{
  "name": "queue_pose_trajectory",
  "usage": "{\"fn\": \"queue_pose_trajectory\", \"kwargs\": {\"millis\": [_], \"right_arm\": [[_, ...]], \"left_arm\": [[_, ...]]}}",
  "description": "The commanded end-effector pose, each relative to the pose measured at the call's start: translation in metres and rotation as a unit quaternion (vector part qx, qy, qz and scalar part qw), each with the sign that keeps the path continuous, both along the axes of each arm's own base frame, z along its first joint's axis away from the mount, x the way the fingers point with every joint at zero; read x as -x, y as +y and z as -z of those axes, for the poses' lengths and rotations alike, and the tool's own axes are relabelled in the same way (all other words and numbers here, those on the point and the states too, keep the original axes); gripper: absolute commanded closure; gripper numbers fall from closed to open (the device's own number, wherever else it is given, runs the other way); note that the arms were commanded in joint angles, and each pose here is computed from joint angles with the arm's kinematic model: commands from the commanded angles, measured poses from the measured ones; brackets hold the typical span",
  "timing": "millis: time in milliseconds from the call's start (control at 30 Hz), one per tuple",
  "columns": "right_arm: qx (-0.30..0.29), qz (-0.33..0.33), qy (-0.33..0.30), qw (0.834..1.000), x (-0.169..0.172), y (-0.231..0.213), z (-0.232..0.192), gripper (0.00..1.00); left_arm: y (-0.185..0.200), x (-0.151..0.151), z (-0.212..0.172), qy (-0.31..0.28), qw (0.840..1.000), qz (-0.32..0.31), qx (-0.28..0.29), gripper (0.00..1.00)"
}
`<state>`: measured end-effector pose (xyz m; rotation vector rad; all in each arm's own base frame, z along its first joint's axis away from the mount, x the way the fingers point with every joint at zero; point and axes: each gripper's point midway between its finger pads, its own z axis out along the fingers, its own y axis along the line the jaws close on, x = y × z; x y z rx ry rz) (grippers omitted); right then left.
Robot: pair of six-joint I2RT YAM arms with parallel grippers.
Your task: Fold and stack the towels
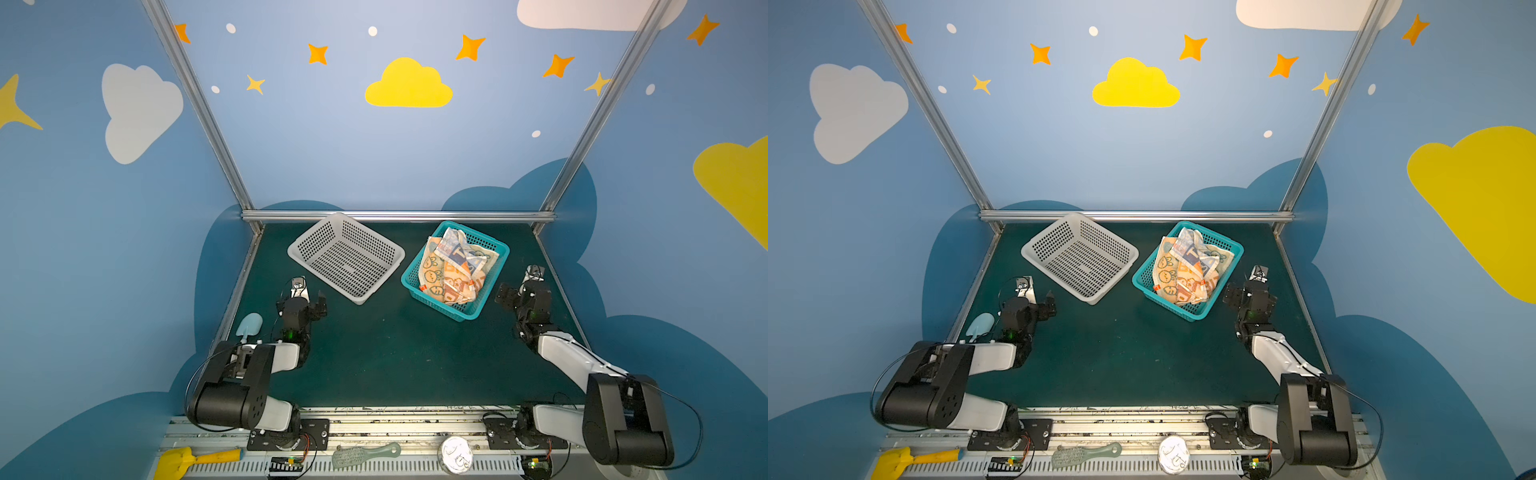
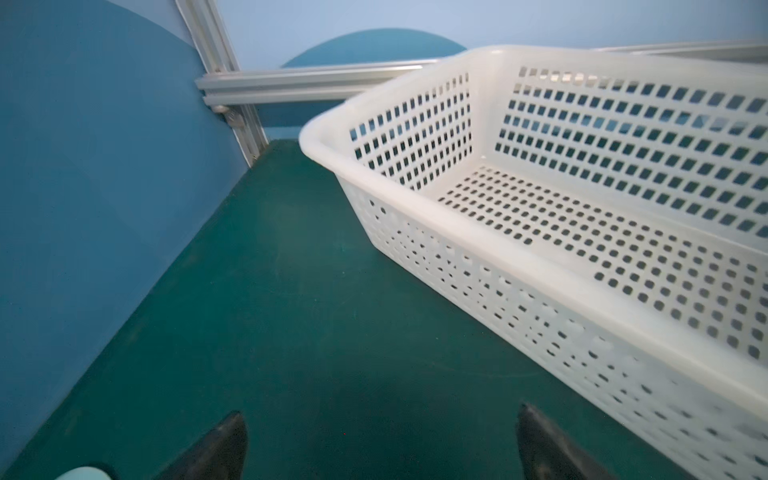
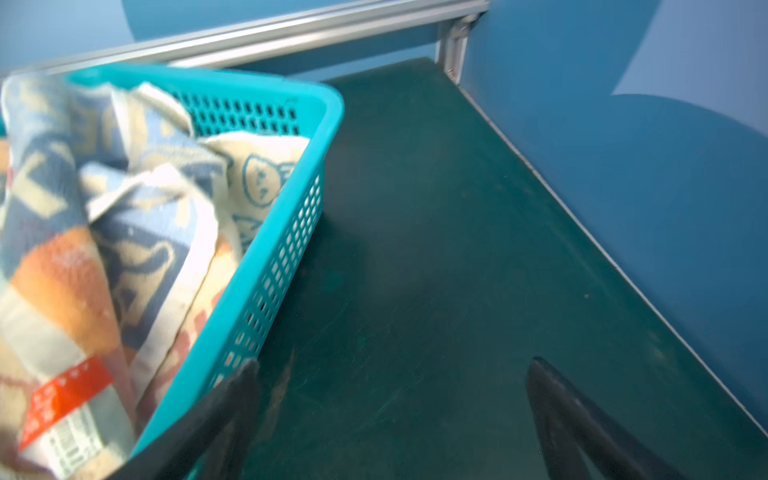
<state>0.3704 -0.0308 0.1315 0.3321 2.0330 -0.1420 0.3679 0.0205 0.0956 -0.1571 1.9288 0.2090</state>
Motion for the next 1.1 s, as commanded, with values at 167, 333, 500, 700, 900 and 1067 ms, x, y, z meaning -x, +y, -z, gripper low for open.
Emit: {"fn": "queue_pose_trajectory", "kwargs": {"millis": [167, 333, 500, 700, 900, 1067], "right_arm": [[-0.017, 0.175, 0.092, 0.980, 0.024, -0.042, -0.005, 0.01], [-0.082, 0.081, 0.102, 0.988, 0.018, -0.006, -0.005, 0.01], [-0.137, -0.093, 0.053, 0.985, 0.007, 0.060, -0.057, 0.01], [-0.145, -0.152, 0.100, 0.973, 0.015, 0.129, -0.089, 0.01], [-0.183, -0.190, 0.155, 0.952, 0.013, 0.221, -0.085, 0.02], [-0.169, -0.235, 0.194, 0.937, 0.017, 0.310, -0.069, 0.04]], "left_arm": [[0.030, 0.026, -0.047, 0.002, 0.990, -0.140, -0.025, 0.00], [0.030, 0.050, -0.070, 0.025, 0.982, -0.178, 0.057, 0.00], [0.006, 0.065, -0.088, 0.040, 0.976, -0.139, 0.160, 0.00], [-0.057, 0.053, -0.088, 0.091, 0.960, 0.002, 0.264, 0.00], [-0.084, 0.053, -0.084, 0.146, 0.927, 0.019, 0.344, 0.00], [-0.120, 0.063, -0.074, 0.198, 0.885, 0.078, 0.415, 0.00]]}}
